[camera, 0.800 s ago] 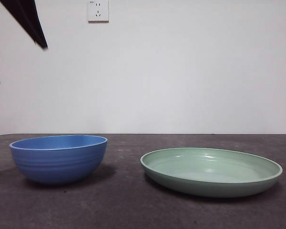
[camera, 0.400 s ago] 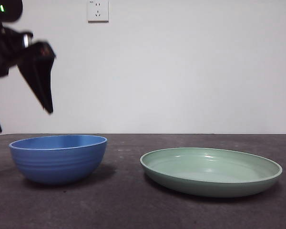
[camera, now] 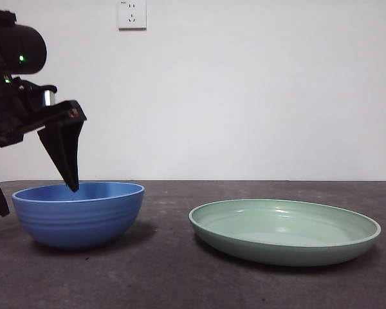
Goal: Pick up the blue bowl, put it on the green plate, put it on desk
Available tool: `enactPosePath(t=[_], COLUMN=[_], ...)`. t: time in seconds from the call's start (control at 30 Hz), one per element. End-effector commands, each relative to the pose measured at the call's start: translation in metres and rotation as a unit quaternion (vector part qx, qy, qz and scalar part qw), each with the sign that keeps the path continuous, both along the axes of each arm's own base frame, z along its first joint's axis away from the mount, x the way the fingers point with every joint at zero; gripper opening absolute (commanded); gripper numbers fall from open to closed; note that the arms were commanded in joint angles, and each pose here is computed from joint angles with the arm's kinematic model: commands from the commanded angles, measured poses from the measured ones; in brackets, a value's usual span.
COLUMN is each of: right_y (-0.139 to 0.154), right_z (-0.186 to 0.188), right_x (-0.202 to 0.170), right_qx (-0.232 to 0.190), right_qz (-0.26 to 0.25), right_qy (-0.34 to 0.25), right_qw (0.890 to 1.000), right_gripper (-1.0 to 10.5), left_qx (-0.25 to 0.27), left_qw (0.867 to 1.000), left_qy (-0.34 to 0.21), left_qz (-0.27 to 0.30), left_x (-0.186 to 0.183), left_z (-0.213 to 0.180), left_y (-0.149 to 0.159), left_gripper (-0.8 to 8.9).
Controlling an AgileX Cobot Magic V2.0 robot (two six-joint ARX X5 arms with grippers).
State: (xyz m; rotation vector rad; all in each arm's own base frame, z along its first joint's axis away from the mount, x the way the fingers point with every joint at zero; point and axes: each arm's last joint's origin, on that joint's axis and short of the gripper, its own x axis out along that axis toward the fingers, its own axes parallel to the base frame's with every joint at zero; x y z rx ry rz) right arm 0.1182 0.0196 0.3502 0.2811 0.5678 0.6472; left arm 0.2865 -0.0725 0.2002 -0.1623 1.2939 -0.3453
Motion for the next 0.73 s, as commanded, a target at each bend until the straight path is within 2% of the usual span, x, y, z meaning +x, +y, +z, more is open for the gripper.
enactPosePath(t=[0.03,0.3,0.47,0.63,0.73], right_y=[0.0,0.0,0.0,0.0,0.0], right_z=[0.006,0.006,0.006,0.006,0.006], right_x=[0.0,0.0,0.0,0.0,0.0], right_qx=[0.001,0.001,0.001,0.001,0.001], right_qz=[0.001,0.0,0.0,0.0,0.0], right_qy=[-0.01,-0.01,-0.01,-0.01,-0.01], right_qw=[1.0,1.0,1.0,1.0,1.0], right_gripper=[6.0,6.0,6.0,6.0,6.0], left_qx=[0.001,0.002,0.006,0.006,0.006], left_qw=[1.0,1.0,1.0,1.0,1.0], left_qy=[-0.006,0.002,0.02,0.016,0.013], left_qz=[0.0,0.001,0.001,0.003,0.003], left_x=[0.006,0.009,0.011,0.012,0.013], left_z=[-0.001,-0.008,-0.017,-0.018,-0.017], left_y=[-0.002,-0.003,-0.003,-0.003,-0.003], left_gripper=[4.5,1.97,1.71,0.16,0.15])
